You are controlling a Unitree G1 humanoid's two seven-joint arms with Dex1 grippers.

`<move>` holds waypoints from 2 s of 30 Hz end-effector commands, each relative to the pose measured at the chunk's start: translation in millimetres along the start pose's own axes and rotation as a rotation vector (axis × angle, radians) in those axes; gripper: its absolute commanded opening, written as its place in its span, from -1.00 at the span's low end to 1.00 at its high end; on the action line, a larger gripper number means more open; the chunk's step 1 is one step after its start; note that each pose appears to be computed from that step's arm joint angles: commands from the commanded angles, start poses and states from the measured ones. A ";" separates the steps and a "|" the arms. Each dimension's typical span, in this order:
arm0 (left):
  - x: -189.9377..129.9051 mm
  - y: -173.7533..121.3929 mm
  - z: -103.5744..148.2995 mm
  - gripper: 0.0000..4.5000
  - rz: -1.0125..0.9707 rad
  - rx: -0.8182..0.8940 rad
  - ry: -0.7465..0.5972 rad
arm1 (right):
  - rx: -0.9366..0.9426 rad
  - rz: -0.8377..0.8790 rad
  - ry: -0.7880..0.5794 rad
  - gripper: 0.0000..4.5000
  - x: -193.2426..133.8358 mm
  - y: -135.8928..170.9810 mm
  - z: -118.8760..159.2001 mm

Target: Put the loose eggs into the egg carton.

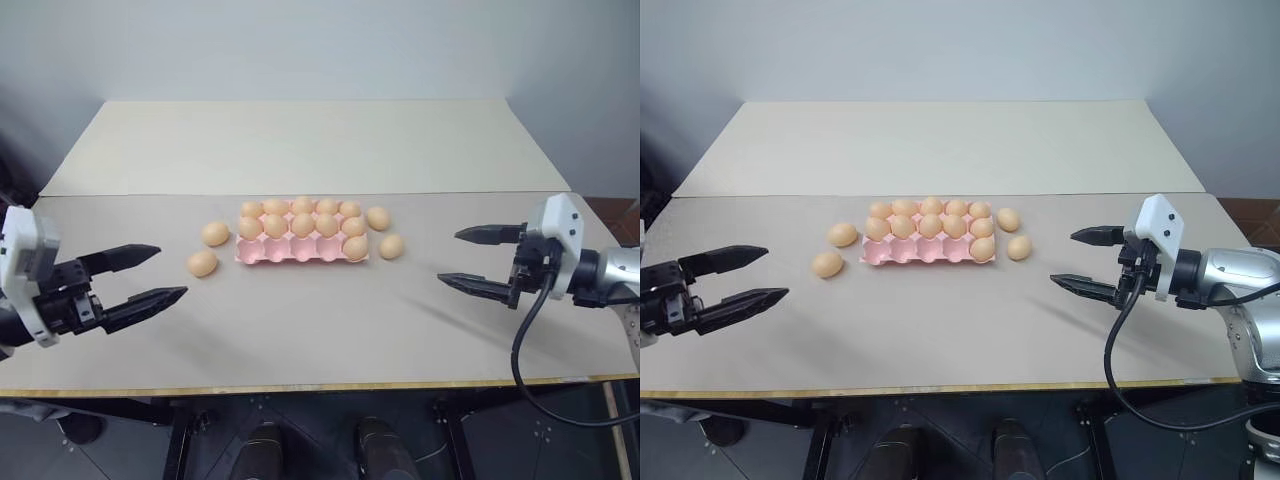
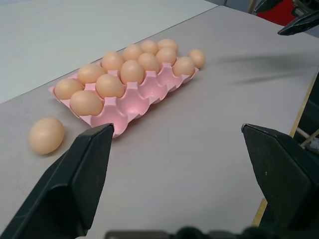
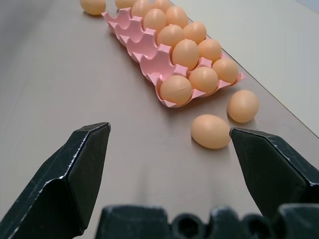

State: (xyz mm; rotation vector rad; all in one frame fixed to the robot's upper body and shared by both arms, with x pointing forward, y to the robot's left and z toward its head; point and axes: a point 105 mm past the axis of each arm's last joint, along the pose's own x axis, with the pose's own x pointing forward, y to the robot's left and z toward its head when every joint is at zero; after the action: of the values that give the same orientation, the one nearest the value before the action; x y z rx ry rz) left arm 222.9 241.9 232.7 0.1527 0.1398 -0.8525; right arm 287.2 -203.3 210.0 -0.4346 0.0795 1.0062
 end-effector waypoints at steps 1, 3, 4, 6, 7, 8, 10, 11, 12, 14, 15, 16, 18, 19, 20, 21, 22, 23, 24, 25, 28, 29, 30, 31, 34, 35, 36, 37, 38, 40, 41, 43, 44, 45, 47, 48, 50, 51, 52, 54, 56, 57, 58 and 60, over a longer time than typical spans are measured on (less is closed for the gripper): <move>-0.5 1.2 10.6 0.99 -0.004 0.021 -0.029 | -0.048 -0.017 -0.046 1.00 -6.7 -0.4 15.7; -0.6 -0.3 16.0 0.99 -0.026 -0.008 -0.050 | -0.046 -0.025 -0.048 1.00 -7.0 -0.6 15.8; -1.2 -1.7 18.9 0.99 -0.040 0.000 -0.049 | -0.044 -0.031 -0.052 1.00 -7.3 -0.8 16.0; -3.7 -3.0 21.2 0.99 -0.057 0.028 -0.024 | -0.037 -0.046 -0.057 1.00 -8.2 -1.0 15.8; -4.4 -1.9 21.4 0.99 -0.054 0.034 -0.012 | -0.034 -0.050 -0.059 1.00 -8.8 -1.1 15.7; -4.7 -0.5 22.0 0.99 -0.054 0.034 -0.014 | -0.030 -0.052 -0.061 1.00 -9.3 -0.9 15.2; -3.7 0.3 23.4 0.99 -0.065 0.041 -0.022 | -0.027 -0.054 -0.060 1.00 -9.4 -1.4 14.3; -2.4 -0.6 23.6 0.99 -0.074 0.048 -0.027 | -0.031 -0.059 -0.052 1.00 -9.1 -2.6 13.7; -0.9 -1.4 23.0 0.99 -0.077 0.051 -0.031 | -0.035 -0.063 -0.047 1.00 -9.1 -3.8 13.6; 2.1 -3.5 20.8 0.99 -0.081 0.043 -0.045 | -0.042 -0.071 -0.037 1.00 -10.6 -6.5 14.5; 3.0 -4.8 18.8 0.99 -0.085 0.037 -0.045 | -0.042 -0.074 -0.034 1.00 -11.7 -7.4 15.0; 3.2 -6.0 16.5 0.99 -0.090 0.033 -0.043 | -0.041 -0.076 -0.030 1.00 -12.6 -7.8 15.2; 3.5 -5.5 13.0 0.99 -0.088 0.028 -0.038 | -0.047 -0.082 -0.021 1.00 -12.4 -8.5 15.2; 4.2 -4.3 12.3 0.99 -0.085 0.027 -0.038 | -0.047 -0.087 -0.020 1.00 -10.7 -9.7 15.3; 4.9 -3.5 12.2 0.99 -0.086 0.026 -0.039 | -0.051 -0.089 -0.020 1.00 -7.8 -10.6 15.6; 6.0 -3.0 12.7 0.99 -0.092 0.026 -0.042 | -0.059 -0.090 -0.023 1.00 -3.7 -12.1 16.2; 7.4 -2.8 13.4 0.99 -0.100 0.028 -0.044 | -0.067 -0.099 -0.020 1.00 2.3 -15.2 16.3; 8.7 -2.3 14.0 0.99 -0.105 0.030 -0.044 | -0.073 -0.107 -0.015 1.00 7.5 -18.5 16.1; 9.9 -1.9 14.5 0.99 -0.111 0.037 -0.043 | -0.086 -0.110 -0.011 1.00 13.3 -21.6 15.9; 11.1 -1.3 15.0 0.99 -0.115 0.040 -0.045 | -0.105 -0.110 -0.001 1.00 19.8 -24.8 14.2; 13.9 -0.4 15.8 0.99 -0.127 0.047 -0.049 | -0.119 -0.097 0.043 1.00 39.5 -33.4 2.5; 14.6 -0.3 15.7 0.99 -0.131 0.048 -0.049 | -0.129 -0.095 0.064 1.00 46.2 -36.2 -2.6; 15.2 -0.3 15.4 0.99 -0.134 0.050 -0.049 | -0.133 -0.095 0.085 1.00 53.2 -39.0 -7.8; 15.7 -0.5 15.0 0.99 -0.136 0.050 -0.049 | -0.137 -0.100 0.098 1.00 61.2 -42.5 -12.4; 17.3 -1.3 14.3 0.99 -0.142 0.052 -0.049 | -0.147 -0.125 0.130 1.00 83.7 -52.5 -21.5; 17.7 -1.7 14.7 0.99 -0.146 0.054 -0.052 | -0.144 -0.120 0.139 1.00 89.9 -53.5 -23.8; 17.6 -2.2 15.2 0.99 -0.149 0.055 -0.053 | -0.143 -0.111 0.147 1.00 95.6 -53.4 -26.6; 17.4 -2.6 15.6 0.99 -0.150 0.057 -0.054 | -0.140 -0.102 0.155 1.00 100.0 -53.0 -29.5; 16.9 -2.7 15.7 0.99 -0.149 0.057 -0.054 | -0.134 -0.098 0.165 1.00 104.4 -53.1 -33.0; 16.0 -3.1 15.2 0.99 -0.146 0.060 -0.052 | -0.138 -0.108 0.179 1.00 110.7 -55.1 -38.8; 15.7 -3.5 14.9 0.99 -0.145 0.060 -0.050 | -0.137 -0.114 0.183 1.00 113.4 -56.4 -40.9; 15.2 -4.1 14.2 0.99 -0.143 0.061 -0.047 | -0.134 -0.123 0.204 1.00 119.4 -58.9 -47.4; 15.1 -4.3 14.2 0.99 -0.142 0.062 -0.045 | -0.124 -0.128 0.212 1.00 122.0 -60.1 -50.6; 15.0 -4.4 14.2 0.99 -0.141 0.063 -0.045 | -0.111 -0.133 0.216 1.00 124.3 -61.0 -53.3; 15.0 -4.5 15.0 1.00 -0.139 0.067 -0.043 | -0.098 -0.140 0.206 0.92 126.9 -62.3 -53.6; 15.0 -4.6 15.5 1.00 -0.138 0.070 -0.042 | -0.099 -0.142 0.194 0.83 127.5 -62.6 -52.0; 14.1 -4.6 16.7 1.00 -0.133 0.074 -0.040 | -0.126 -0.154 0.184 0.58 123.5 -64.3 -45.9; 13.6 -4.5 16.7 1.00 -0.128 0.075 -0.038 | -0.145 -0.166 0.178 0.44 119.3 -65.5 -42.0; 13.3 -4.4 16.5 1.00 -0.123 0.077 -0.034 | -0.145 -0.174 0.168 0.29 115.8 -66.2 -38.2; 11.9 -5.7 14.5 1.00 -0.122 0.075 -0.027 | -0.147 -0.181 0.139 0.20 108.3 -65.3 -27.9; 9.8 -6.5 12.1 1.00 -0.119 0.071 -0.017 | -0.167 -0.182 0.109 0.20 101.6 -61.2 -13.4; 9.2 -6.5 11.5 1.00 -0.118 0.070 -0.015 | -0.179 -0.172 0.092 0.20 99.7 -57.6 -5.5; 8.6 -6.6 11.1 1.00 -0.116 0.069 -0.014 | -0.184 -0.166 0.082 0.20 98.4 -54.8 -0.5; 8.3 -6.1 11.0 1.00 -0.113 0.069 -0.014 | -0.211 -0.144 0.055 0.20 99.9 -47.2 13.2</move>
State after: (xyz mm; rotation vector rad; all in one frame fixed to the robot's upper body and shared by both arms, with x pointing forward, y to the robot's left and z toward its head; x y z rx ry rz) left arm 227.5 230.3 231.3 0.1545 0.1406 -0.9730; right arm 385.7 -146.9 188.2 -0.6504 0.0659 0.8489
